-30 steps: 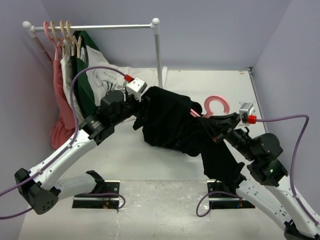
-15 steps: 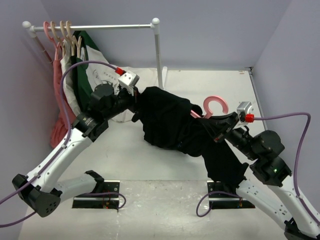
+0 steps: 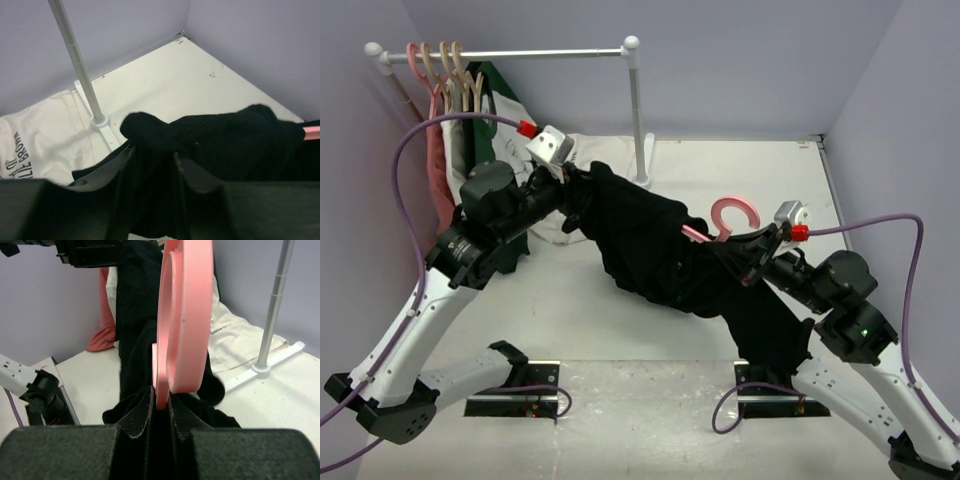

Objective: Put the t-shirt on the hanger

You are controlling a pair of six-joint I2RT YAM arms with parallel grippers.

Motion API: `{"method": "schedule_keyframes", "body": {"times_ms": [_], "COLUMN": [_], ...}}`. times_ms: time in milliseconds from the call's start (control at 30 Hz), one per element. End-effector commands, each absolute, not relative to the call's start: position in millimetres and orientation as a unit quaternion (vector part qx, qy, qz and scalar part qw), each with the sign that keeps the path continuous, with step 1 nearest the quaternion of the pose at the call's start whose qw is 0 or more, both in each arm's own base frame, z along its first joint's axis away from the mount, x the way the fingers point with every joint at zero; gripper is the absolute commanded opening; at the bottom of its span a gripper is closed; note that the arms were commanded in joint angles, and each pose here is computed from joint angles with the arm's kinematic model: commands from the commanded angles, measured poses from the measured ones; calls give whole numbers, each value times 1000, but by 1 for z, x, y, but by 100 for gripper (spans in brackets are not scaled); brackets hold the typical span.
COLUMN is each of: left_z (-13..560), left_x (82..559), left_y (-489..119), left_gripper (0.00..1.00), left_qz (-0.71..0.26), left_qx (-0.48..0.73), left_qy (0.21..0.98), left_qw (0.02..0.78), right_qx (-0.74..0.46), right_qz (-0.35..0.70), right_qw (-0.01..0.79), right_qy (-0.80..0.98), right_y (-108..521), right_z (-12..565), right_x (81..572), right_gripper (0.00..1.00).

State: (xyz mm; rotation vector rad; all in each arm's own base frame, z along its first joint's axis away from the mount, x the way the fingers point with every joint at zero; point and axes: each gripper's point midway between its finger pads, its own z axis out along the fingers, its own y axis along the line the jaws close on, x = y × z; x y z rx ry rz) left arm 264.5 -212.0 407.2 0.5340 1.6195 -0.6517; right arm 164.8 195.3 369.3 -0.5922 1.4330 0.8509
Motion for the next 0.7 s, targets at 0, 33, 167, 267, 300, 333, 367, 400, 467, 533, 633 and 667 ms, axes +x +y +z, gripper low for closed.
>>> {"method": "schedule_keyframes", "body": {"times_ms": [0, 33, 167, 267, 300, 333, 367, 400, 467, 533, 633, 667], "left_z": [425, 427, 453, 486, 493, 497, 503, 506, 497, 485, 482, 485], "left_x": [276, 277, 271, 250, 241, 230, 210, 190, 182, 187, 192, 189], "left_y": [-191, -184, -179, -198, -210, -225, -246, -261, -280, -292, -298, -301], "left_gripper": [48, 60, 99, 97, 93, 89, 84, 80, 74, 66, 67, 69], "left_qz": [-234, -220, -227, -289, -321, -361, -418, -467, -516, -535, -541, -552], "left_qx": [193, 182, 174, 216, 239, 269, 322, 375, 411, 421, 427, 435], "left_qy": [717, 723, 704, 661, 643, 623, 580, 535, 506, 507, 502, 487], "left_qw": [627, 629, 650, 658, 653, 640, 621, 596, 555, 529, 522, 519], "right_qx": [-267, -270, -284, -290, -293, -296, -298, -301, -302, -301, -301, -304], "right_qz": [395, 396, 392, 389, 391, 395, 398, 401, 408, 409, 409, 410], "right_qw": [685, 684, 676, 675, 675, 677, 675, 673, 673, 672, 671, 670], "right_qy": [552, 550, 555, 556, 552, 546, 545, 544, 539, 540, 540, 539], "right_y": [196, 197, 205, 210, 212, 214, 216, 218, 221, 222, 223, 223], "right_z": [419, 420, 415, 410, 410, 411, 410, 409, 409, 408, 406, 406], "right_x": [155, 155, 161, 167, 167, 167, 167, 167, 167, 169, 169, 168], "right_gripper": [0, 0, 0, 0, 0, 0, 0, 0, 0, 0, 0, 0]}}
